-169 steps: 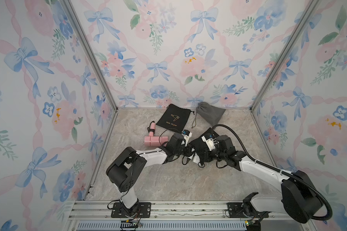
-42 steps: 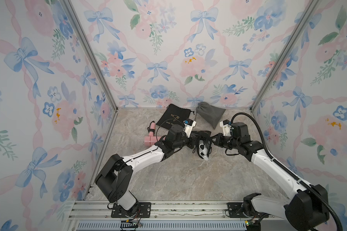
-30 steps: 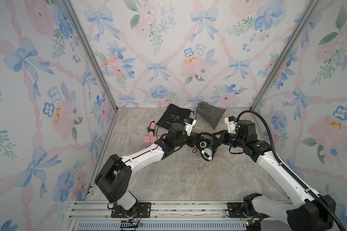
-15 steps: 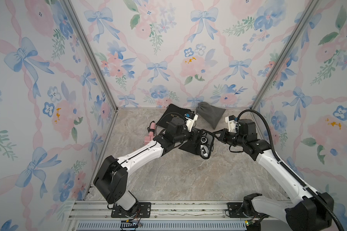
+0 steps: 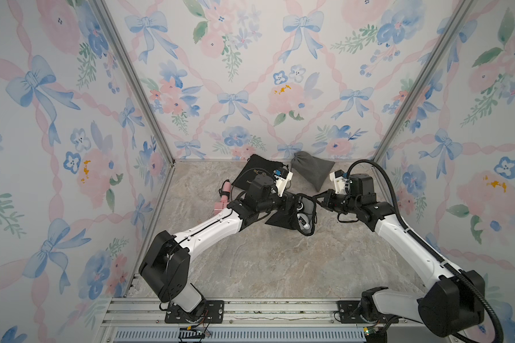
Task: Pack away hair dryers
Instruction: Adjust the drawstring bag at the center of the board.
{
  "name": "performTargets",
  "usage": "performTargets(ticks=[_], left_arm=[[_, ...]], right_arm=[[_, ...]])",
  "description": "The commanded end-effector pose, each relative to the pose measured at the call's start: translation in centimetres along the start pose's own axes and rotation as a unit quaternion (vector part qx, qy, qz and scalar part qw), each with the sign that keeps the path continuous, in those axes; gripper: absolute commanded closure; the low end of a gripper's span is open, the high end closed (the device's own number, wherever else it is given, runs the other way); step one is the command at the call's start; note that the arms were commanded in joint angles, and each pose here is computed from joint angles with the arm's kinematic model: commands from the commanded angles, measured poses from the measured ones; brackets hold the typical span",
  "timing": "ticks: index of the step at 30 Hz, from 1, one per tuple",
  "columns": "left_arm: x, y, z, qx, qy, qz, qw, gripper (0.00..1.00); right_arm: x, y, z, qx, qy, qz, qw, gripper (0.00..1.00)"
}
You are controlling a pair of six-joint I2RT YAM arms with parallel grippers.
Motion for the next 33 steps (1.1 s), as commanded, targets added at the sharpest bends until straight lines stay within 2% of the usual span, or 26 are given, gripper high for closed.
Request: performTargets(ticks=[1,15,25,33], left_arm=[[-0.3,-1.5,1.1,0.011,-0.016,-0.041,0.999,1.0],[-0.3,-1.3,8.4,-0.051,-0.135,-0.048,0.988,1.0],[-0.6,-0.4,10.6,-0.062,-0.179,-0.041,0.981,1.0],[-0.6,-0.6,10.6,-0.064,-0.178,-0.045,0.981,0.98]], right_arm=[[0.7,0.8,-3.1,0.015,0.075,0.03,0.997,1.0],[4.6,-0.5,-3.7,0.014,0.062,0.045,0.997,1.0],[8.8,-0.1,-4.1,0.01,0.056,0.072,0.996,1.0],[9.4,-0.5,-4.0,-0.004,0.055,0.076,0.996,1.0]])
Point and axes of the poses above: each gripper's point midway between its finger pads, its own x axis out along the fingers, its own z axis along the line the jaws close on, y = z × x, the point moved 8 cm from there along -x, back along the fingers, and after that the axes turned 13 degrees about -x, right-handed, at the moved point
